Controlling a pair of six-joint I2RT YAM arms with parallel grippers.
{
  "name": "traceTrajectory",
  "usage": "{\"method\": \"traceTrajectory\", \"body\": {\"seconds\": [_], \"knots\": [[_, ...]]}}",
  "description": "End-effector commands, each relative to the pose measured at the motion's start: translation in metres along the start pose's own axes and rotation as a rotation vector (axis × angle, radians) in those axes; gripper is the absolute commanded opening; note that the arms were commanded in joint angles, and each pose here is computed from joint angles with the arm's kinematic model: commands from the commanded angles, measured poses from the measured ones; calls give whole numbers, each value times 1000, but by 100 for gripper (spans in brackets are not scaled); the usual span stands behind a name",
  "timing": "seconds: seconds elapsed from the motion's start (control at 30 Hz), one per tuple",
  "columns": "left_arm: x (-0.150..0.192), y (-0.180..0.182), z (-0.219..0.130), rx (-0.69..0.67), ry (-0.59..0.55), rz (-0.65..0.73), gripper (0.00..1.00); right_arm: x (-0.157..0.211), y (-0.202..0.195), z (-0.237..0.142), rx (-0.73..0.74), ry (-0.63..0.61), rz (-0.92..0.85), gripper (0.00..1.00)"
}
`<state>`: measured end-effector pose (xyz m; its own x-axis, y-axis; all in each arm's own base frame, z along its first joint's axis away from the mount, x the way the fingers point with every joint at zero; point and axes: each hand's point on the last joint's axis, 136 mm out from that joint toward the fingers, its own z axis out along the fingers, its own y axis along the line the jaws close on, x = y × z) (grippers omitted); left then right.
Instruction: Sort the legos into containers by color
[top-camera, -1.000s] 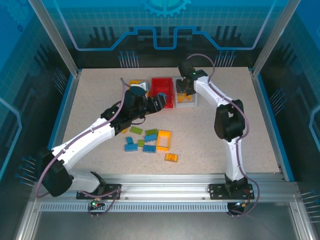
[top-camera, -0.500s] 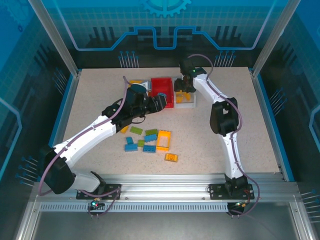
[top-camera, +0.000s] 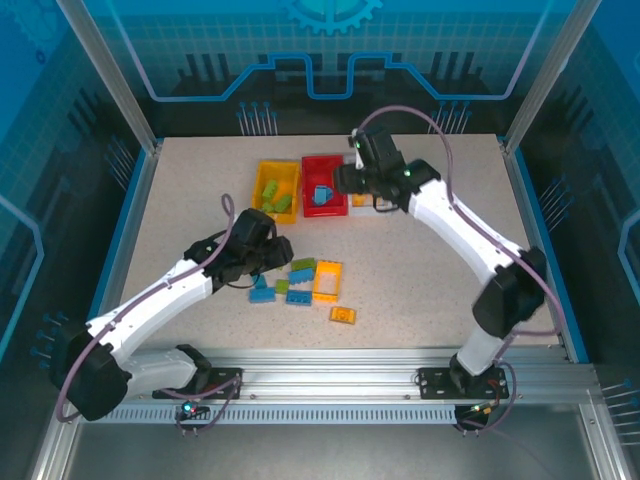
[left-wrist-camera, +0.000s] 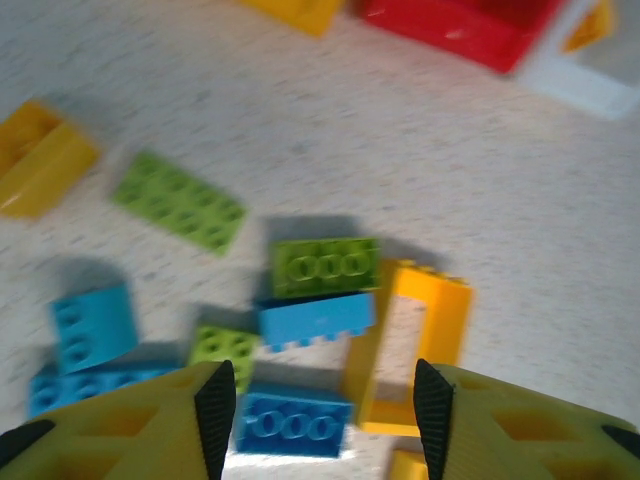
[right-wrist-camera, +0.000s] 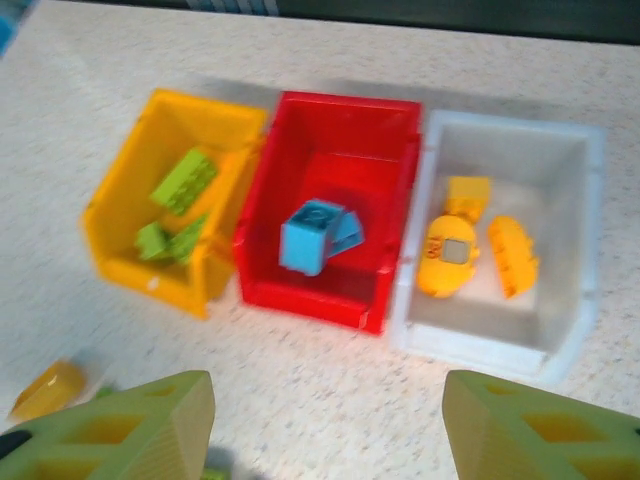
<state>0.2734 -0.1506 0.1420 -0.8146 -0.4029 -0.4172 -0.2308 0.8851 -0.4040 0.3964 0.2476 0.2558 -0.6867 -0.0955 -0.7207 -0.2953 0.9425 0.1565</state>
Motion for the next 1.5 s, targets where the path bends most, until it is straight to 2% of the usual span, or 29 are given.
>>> {"method": "traceTrajectory", "body": {"seconds": [0.0,0.13,0.33,0.4,0.77,1.03,1.13,1.3,1.47], "knots": [[15,43,11,-111,72,-77,57,44,52,-13,-150,16,-83,66],[20,63,34,-150,137,-89,62,107,109,-40,-350,57,-161,71],[26,77,66,-203,209,-81,65,156,129,-57,-403,135,-172,72],[28,81,73,-226,218,-78,63,162,132,-60,-410,141,-168,72],[40,94,91,-257,241,-79,44,166,136,-60,-406,150,-141,72],[30,89,89,-258,223,-55,33,166,131,-59,-379,147,-134,72],[15,75,76,-230,162,-28,25,158,122,-64,-347,115,-121,71],[-25,11,43,-125,63,83,24,121,68,-71,-246,6,42,70],[-59,-52,49,-39,45,147,24,86,11,-65,-144,-46,214,70]]}}
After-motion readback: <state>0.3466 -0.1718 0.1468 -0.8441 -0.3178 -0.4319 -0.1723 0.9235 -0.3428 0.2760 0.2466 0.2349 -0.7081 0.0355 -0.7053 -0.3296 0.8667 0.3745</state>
